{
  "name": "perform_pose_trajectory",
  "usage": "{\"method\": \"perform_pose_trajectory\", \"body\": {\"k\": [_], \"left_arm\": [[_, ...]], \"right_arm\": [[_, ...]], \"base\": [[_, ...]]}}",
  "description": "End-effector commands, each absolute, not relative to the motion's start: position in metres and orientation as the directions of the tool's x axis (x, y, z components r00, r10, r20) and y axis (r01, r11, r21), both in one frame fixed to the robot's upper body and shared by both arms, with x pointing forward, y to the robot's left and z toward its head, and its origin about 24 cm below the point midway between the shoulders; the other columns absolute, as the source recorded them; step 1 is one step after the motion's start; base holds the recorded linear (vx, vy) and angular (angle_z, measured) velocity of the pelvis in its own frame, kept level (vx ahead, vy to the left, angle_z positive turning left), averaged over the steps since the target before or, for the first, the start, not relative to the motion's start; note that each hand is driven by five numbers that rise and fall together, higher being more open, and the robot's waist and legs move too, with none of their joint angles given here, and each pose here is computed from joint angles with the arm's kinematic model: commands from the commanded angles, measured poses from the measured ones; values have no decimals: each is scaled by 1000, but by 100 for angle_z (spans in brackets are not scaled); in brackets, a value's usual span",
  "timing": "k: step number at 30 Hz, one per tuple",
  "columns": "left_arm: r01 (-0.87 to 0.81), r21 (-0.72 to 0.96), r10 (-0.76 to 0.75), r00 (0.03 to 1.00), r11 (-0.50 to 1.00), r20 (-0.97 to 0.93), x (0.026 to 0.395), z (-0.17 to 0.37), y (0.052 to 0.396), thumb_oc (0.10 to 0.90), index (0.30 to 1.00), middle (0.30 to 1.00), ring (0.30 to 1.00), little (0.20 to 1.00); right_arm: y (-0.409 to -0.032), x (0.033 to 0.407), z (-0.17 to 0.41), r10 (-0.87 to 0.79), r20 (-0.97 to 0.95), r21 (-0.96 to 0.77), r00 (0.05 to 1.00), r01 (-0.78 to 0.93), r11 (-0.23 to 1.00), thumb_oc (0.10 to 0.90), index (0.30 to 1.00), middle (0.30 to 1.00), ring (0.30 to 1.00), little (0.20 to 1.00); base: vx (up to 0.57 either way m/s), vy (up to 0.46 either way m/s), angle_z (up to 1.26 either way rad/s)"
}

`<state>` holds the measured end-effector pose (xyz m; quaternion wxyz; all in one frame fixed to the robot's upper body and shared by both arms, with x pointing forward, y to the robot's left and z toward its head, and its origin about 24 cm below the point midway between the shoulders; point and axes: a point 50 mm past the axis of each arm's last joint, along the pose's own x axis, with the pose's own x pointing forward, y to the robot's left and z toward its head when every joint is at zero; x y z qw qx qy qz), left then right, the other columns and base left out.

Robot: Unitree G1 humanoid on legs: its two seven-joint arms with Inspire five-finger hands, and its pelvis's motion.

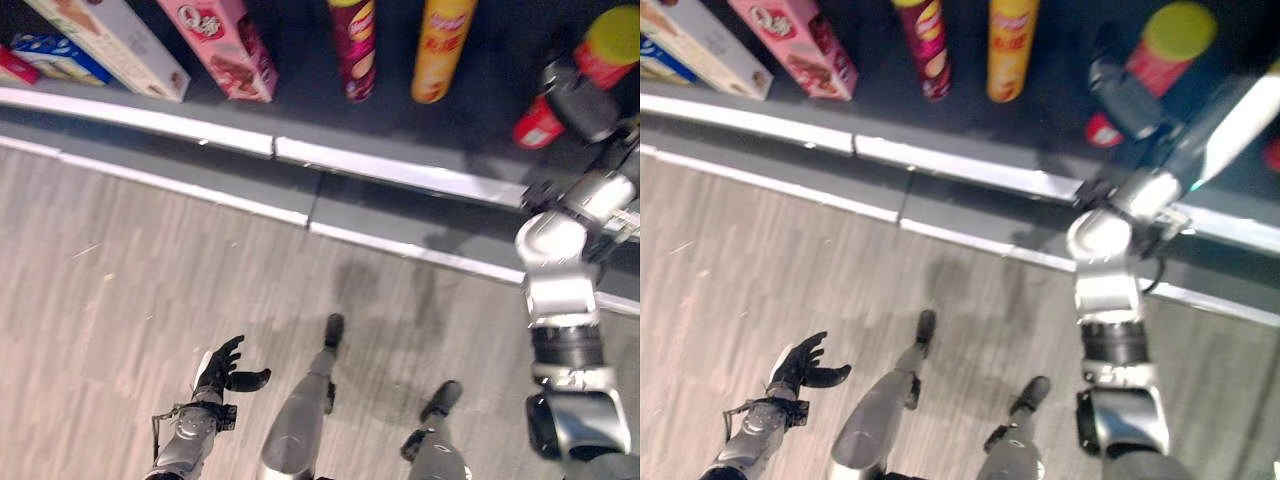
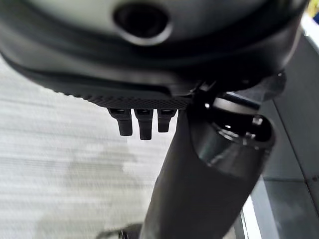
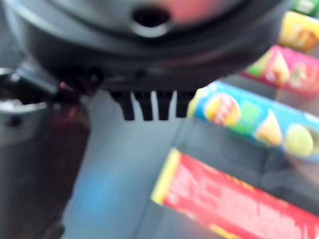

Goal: Put the goods on the table back onto the shelves and tidy them up.

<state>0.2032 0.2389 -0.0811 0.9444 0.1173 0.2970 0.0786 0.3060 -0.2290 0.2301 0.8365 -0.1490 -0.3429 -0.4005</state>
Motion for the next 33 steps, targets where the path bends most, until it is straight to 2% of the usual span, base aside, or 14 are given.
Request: {"method": "perform_pose_trajectory", "body": {"k": [1, 3, 4, 5, 6, 9, 12, 17, 21, 25, 29, 31, 32, 33], "left_arm": [[-50, 356, 264, 766, 933, -586, 177, -91, 259, 800, 900, 900, 900, 900], [-52, 359, 272, 755, 932, -596, 174, -92, 262, 800, 900, 900, 900, 900], [-59, 359, 279, 750, 931, -600, 172, -92, 266, 800, 900, 900, 900, 900], [-59, 359, 279, 750, 931, -600, 172, -91, 266, 800, 900, 900, 900, 900], [-89, 350, 297, 739, 933, -604, 169, -91, 273, 800, 900, 900, 900, 900], [-119, 333, 304, 751, 935, -586, 171, -85, 281, 800, 900, 900, 900, 900], [-159, 327, 325, 766, 932, -554, 173, -77, 291, 800, 900, 900, 900, 900], [-235, 282, 355, 768, 930, -532, 169, -74, 296, 800, 900, 900, 900, 900], [-202, 212, 288, 771, 956, -568, 171, -85, 273, 800, 900, 900, 900, 900], [-163, 198, 250, 765, 967, -593, 171, -93, 259, 800, 900, 900, 900, 900], [-109, 229, 236, 720, 967, -653, 160, -106, 255, 800, 900, 900, 900, 900], [-114, 266, 266, 710, 957, -653, 162, -104, 264, 800, 900, 900, 900, 900], [-126, 273, 280, 703, 954, -654, 162, -104, 268, 800, 900, 900, 900, 900], [-125, 273, 279, 703, 954, -654, 162, -104, 268, 800, 900, 900, 900, 900]], "right_arm": [[-235, 288, 251, -426, 819, 18, 384, 725, 688, 800, 900, 900, 900, 900], [-237, 280, 232, -397, 787, -38, 472, 679, 733, 800, 900, 900, 900, 900], [-236, 272, 218, -365, 752, -41, 549, 591, 806, 800, 900, 900, 900, 900], [-236, 271, 218, -365, 751, -41, 550, 590, 806, 800, 900, 900, 900, 900], [-235, 266, 207, -320, 716, -35, 621, 489, 871, 800, 900, 900, 900, 900], [-233, 264, 196, -246, 674, -40, 697, 366, 930, 800, 900, 900, 900, 900], [-240, 262, 177, -187, 595, -119, 782, 315, 942, 800, 900, 900, 900, 900], [-279, 250, 132, -221, 385, -251, 896, 333, 909, 800, 900, 900, 900, 900], [-305, 231, 80, -300, 149, -328, 942, 333, 884, 800, 900, 900, 900, 900], [-309, 226, 36, -373, -29, -367, 928, 337, 867, 800, 900, 900, 900, 900], [-305, 232, 41, -422, 18, -348, 906, 402, 847, 800, 900, 900, 900, 900], [-301, 241, 66, -409, 133, -329, 903, 429, 841, 800, 900, 900, 900, 900], [-301, 242, 98, -405, 274, -278, 872, 475, 835, 800, 900, 900, 900, 900], [-301, 242, 98, -407, 273, -278, 872, 476, 834, 800, 900, 900, 900, 900]], "base": [[18, 98, -38], [36, 113, -34], [25, 94, -32], [0, 138, -33], [-52, 115, -54], [-68, 52, -107], [-37, -120, -162], [38, -313, -54], [44, -495, -24], [-58, -25, -14], [125, 310, -85], [68, 188, -102], [61, 13, -119], [100, -96, -84]]}}
